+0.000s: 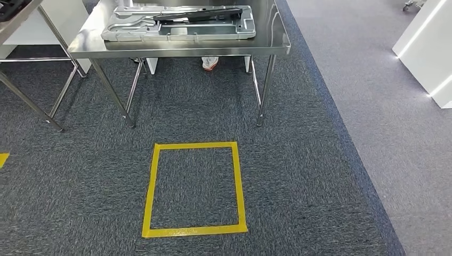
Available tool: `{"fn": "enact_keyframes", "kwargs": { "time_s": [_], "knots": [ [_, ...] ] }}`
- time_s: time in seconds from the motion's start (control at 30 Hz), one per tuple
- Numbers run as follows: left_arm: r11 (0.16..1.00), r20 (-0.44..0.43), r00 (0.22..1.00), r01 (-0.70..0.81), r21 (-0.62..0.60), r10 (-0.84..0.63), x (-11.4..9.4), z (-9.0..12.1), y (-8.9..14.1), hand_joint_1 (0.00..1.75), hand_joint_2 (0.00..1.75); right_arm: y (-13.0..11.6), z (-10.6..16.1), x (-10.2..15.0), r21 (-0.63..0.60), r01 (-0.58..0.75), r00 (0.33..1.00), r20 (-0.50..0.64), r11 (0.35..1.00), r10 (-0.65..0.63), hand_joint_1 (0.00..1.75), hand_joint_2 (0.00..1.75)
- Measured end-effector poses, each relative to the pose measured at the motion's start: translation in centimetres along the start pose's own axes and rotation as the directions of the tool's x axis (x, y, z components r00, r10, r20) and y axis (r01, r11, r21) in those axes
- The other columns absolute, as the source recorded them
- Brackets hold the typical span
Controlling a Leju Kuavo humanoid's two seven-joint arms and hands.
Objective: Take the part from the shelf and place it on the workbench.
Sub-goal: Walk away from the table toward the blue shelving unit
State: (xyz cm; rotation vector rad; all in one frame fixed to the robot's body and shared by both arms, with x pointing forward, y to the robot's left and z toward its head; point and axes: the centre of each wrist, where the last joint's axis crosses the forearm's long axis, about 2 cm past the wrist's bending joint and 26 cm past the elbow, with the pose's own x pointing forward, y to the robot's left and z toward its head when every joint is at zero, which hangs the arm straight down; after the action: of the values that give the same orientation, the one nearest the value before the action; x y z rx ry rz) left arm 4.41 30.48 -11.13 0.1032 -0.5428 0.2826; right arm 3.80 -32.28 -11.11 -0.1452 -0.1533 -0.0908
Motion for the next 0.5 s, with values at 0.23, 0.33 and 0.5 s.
{"fn": "enact_keyframes", "kwargs": {
  "time_s": [0.23,0.33,0.5],
  "knots": [
    [0.999,-0.031,0.999,0.024,0.023,-0.024,-0.19,0.09,0.24,0.00,0.00,0.05,0.02,-0.32,0.002,0.000,1.000,-0.011,1.000,0.000,0.00,0.00],
    [0.999,-0.034,0.999,0.025,0.025,-0.024,-0.04,0.02,0.22,0.00,0.00,0.20,0.04,-0.36,0.004,-0.002,1.000,-0.013,1.000,0.002,0.00,0.00],
    [0.999,-0.040,0.999,0.028,0.024,-0.027,-0.28,0.12,0.30,0.00,0.00,0.38,0.06,-0.42,0.006,-0.001,1.000,-0.023,1.000,0.001,0.00,0.00]
  ]
}}
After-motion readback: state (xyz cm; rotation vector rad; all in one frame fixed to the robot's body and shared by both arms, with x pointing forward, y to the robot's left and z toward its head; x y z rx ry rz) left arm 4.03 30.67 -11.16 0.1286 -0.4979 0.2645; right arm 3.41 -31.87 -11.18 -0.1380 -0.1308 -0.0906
